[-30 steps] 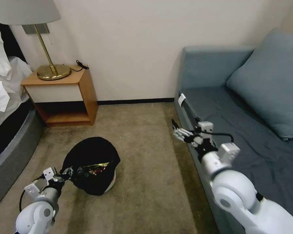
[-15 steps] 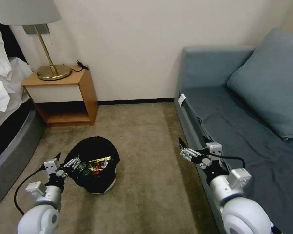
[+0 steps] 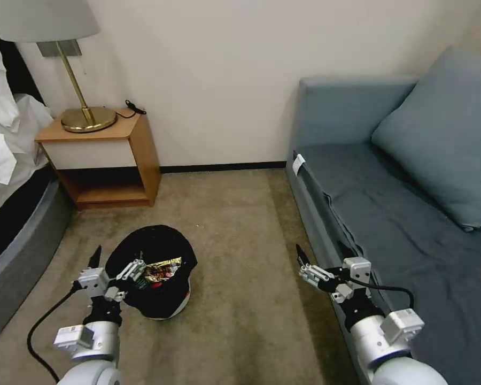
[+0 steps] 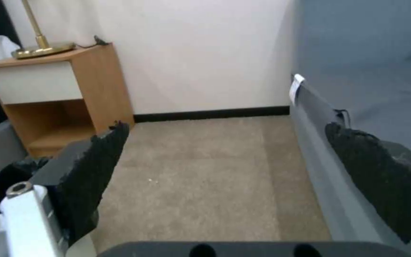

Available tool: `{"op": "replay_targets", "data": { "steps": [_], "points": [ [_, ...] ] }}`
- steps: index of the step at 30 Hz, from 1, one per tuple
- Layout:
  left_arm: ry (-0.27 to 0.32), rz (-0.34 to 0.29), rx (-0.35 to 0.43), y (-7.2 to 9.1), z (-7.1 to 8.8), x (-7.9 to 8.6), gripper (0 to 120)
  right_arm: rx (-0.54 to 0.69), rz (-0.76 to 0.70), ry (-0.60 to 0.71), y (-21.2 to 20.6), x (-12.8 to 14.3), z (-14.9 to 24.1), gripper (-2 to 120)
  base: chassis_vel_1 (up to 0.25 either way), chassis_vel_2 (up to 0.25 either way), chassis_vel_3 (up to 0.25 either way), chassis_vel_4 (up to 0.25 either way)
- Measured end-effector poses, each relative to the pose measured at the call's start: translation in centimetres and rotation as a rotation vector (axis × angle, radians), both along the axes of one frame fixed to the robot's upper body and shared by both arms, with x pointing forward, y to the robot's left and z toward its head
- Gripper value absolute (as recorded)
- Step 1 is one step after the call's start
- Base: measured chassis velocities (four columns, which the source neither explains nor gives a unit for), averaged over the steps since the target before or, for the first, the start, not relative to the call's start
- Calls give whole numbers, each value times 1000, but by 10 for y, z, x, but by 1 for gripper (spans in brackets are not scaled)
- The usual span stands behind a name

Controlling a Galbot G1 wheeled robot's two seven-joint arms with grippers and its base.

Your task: Pick up the trash bin, then pick up the garbage on the floor and place it into the trash bin.

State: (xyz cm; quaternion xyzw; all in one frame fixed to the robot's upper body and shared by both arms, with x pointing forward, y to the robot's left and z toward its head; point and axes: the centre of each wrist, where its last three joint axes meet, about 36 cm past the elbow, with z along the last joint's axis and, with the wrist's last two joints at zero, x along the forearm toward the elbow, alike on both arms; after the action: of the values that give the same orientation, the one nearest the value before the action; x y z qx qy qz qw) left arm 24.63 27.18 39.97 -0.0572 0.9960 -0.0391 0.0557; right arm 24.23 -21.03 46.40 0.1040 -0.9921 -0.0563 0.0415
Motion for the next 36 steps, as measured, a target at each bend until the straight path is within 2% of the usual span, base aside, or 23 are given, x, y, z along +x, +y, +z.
{"op": "replay_targets", "data": {
  "steps": [4, 13, 36],
  "points": [
    [17, -1, 0, -12, -6, -10, 100, 10, -5, -14, 4, 6, -2, 100, 0, 0, 0, 0],
    [12, -9, -3, -23, -10, -9, 100, 16, -15, -17, 4, 10, -5, 100, 0, 0, 0, 0],
    [28, -22, 3, -24, -14, -8, 100, 3, -17, -10, 3, 13, -6, 100, 0, 0, 0, 0]
  ]
}}
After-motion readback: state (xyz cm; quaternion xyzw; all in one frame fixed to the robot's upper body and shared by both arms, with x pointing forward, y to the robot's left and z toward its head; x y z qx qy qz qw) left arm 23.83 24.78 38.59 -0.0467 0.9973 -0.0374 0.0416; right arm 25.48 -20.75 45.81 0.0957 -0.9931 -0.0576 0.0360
